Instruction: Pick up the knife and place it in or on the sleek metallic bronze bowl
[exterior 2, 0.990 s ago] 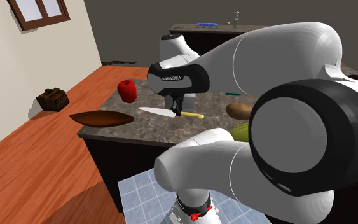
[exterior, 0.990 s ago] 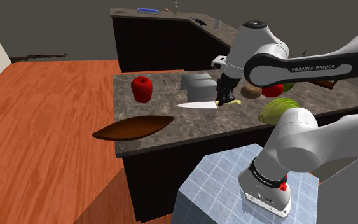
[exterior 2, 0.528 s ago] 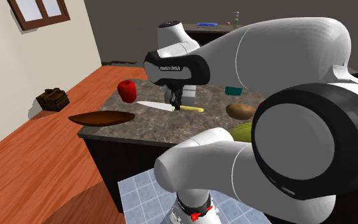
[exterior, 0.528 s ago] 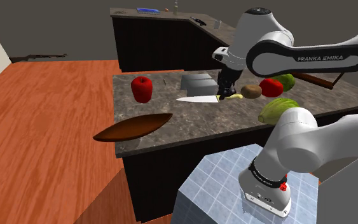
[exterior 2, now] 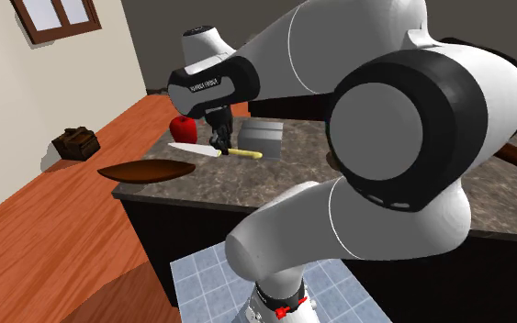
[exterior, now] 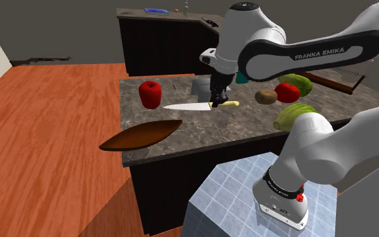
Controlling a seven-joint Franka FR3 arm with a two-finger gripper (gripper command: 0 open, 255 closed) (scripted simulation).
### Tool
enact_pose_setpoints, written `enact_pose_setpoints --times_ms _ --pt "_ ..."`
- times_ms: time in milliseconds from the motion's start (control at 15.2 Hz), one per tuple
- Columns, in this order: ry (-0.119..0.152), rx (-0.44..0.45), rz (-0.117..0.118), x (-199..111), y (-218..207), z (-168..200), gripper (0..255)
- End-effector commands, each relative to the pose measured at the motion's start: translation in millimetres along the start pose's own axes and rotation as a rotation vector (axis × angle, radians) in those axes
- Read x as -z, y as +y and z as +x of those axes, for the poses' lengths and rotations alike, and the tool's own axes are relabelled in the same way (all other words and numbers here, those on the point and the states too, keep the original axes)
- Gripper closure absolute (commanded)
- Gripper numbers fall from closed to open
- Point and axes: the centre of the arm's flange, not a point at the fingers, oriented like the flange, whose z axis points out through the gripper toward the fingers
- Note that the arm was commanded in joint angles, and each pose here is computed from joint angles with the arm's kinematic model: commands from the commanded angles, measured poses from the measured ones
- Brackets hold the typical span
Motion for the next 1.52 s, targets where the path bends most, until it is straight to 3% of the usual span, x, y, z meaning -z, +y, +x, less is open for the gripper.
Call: enact_pose_setpoints --times_ms 0,1056,1452 --pt "0.001 -0.001 0.001 3 -5 28 255" --pt "0.001 -0.001 0.001 24 -33 236 255" --pt "0.001 -0.001 0.001 -2 -37 238 255"
